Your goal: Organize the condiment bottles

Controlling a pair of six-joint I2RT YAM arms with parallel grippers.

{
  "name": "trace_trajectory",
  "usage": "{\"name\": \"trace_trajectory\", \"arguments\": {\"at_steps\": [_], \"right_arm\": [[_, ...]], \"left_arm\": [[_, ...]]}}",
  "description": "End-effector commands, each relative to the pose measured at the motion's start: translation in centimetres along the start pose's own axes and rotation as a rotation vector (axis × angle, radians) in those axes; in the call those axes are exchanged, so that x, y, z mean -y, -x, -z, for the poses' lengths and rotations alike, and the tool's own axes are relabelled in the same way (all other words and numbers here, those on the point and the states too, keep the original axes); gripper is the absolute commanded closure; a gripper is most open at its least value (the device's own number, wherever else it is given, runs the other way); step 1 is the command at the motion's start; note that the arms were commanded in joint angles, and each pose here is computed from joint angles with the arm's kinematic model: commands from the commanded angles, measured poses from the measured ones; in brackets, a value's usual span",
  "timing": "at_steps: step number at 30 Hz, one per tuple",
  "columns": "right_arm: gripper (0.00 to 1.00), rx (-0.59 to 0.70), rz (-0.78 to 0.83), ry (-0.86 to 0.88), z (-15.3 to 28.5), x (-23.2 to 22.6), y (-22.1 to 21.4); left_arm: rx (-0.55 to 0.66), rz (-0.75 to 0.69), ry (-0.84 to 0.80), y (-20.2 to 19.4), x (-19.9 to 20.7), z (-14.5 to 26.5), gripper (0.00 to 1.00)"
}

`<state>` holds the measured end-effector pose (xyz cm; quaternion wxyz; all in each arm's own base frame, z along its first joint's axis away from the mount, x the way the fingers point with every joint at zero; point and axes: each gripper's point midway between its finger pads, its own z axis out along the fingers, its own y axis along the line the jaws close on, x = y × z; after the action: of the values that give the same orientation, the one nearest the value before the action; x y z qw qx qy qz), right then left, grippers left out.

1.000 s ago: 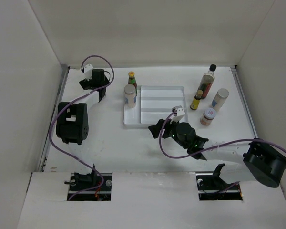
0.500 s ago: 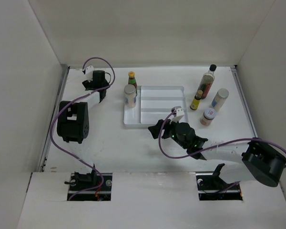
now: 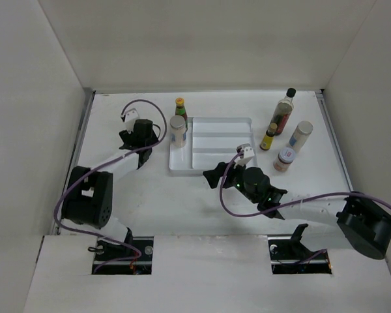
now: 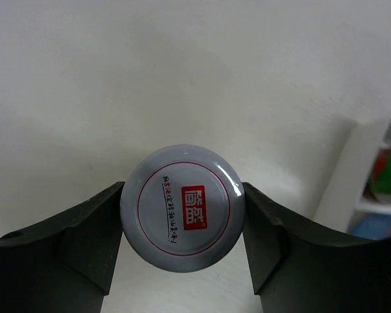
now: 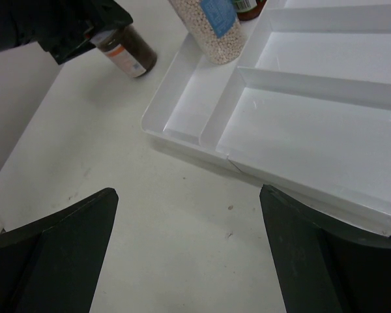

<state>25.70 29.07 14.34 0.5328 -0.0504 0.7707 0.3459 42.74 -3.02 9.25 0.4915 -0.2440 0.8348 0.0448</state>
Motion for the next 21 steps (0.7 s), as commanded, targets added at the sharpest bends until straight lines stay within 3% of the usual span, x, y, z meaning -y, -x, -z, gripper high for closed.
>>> {"name": "trace_trajectory", "arguments": {"at_steps": [1, 9, 17, 19, 21], "right_arm": [[0.03, 0.073, -0.009, 0.028, 0.1, -1.1, 2.3], [0.03, 0.096, -0.011, 0.031, 0.5, -1.1, 3.0], [0.03, 0.136, -0.022, 0.020, 1.0, -0.5, 3.8], [0.12, 0.172, -0.032, 0.005, 1.4, 0.2, 4.6], [0.26, 0.200, -0.040, 0.002, 1.9, 0.4, 5.2]], "left_arm": [[0.158, 0.080, -0.113, 4.6, 2.7, 4.6, 0.73], [0.217, 0.059, -0.242, 5.7, 3.3, 12.3, 0.74], [0.234, -0.021, -0.436, 5.4, 10.3, 17.9, 0.74], [0.213, -0.042, -0.483, 4.3, 12.3, 18.4, 0.74], [0.209, -0.052, -0.508, 3.3, 13.6, 18.3, 0.74]]}}
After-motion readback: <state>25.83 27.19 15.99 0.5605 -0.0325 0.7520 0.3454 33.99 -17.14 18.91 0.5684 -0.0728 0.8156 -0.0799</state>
